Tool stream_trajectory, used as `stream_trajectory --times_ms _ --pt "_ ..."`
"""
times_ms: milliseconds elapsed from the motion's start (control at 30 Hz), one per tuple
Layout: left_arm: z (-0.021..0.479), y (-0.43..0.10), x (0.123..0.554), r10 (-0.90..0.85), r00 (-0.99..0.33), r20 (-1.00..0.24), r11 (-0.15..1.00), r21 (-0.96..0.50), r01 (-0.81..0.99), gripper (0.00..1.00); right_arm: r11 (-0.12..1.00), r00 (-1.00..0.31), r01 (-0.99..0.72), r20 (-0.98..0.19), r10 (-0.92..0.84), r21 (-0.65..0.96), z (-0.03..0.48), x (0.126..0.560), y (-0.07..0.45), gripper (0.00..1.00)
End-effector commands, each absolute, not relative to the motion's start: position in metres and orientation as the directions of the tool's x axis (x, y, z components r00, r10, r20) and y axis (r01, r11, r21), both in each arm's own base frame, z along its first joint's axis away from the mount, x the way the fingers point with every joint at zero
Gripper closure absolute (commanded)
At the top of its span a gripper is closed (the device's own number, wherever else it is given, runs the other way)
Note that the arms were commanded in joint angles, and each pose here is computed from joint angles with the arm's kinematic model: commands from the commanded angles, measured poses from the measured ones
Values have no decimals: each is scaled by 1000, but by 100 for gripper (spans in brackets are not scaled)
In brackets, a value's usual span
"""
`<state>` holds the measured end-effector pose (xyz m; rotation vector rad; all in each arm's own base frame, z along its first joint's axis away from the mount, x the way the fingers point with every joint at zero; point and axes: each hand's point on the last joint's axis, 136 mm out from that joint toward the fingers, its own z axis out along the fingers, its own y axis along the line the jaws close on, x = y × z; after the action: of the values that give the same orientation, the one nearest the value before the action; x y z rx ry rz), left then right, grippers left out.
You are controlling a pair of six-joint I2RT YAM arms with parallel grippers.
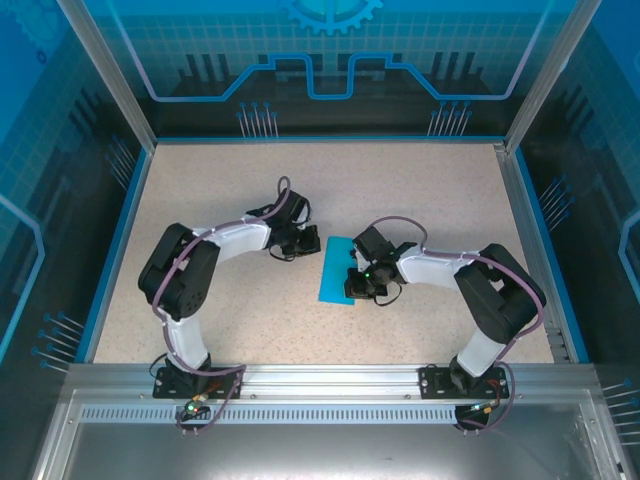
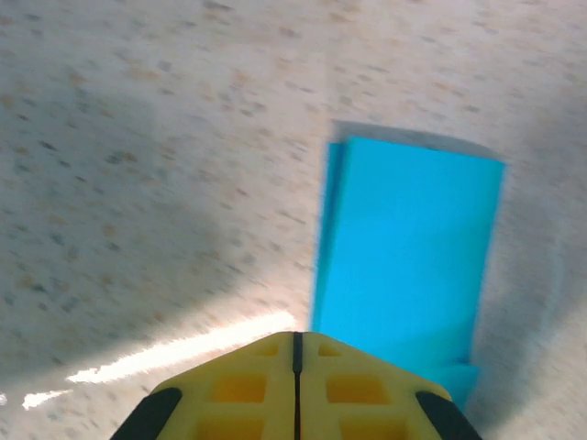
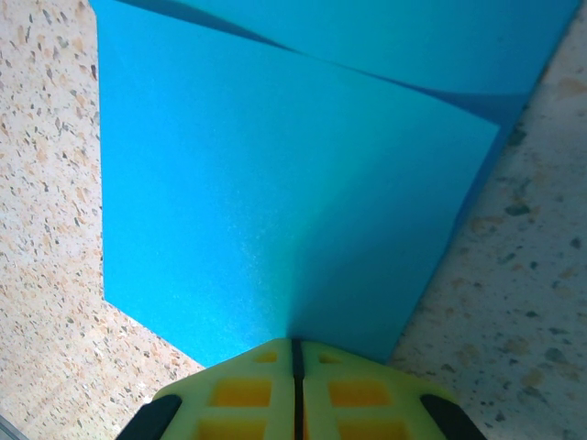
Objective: Fold a paper plane with a square sheet of paper (pick it up from the middle)
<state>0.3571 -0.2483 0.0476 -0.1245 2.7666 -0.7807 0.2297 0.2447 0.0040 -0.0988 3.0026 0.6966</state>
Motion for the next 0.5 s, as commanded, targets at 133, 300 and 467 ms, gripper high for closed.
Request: stream_trajectory --times_ms 133,300,467 --pt "54 -285 318 -102 -985 -138 740 -673 18 92 984 -994 -22 106 -41 177 -51 184 186 92" --pt "37 -298 310 -64 -993 -95 740 -673 17 93 976 -994 -40 89 -61 215 -43 189 195 92" --pt "22 -297 310 -87 -994 -66 754 -657 -22 93 952 -995 -87 29 -100 294 -19 204 214 92"
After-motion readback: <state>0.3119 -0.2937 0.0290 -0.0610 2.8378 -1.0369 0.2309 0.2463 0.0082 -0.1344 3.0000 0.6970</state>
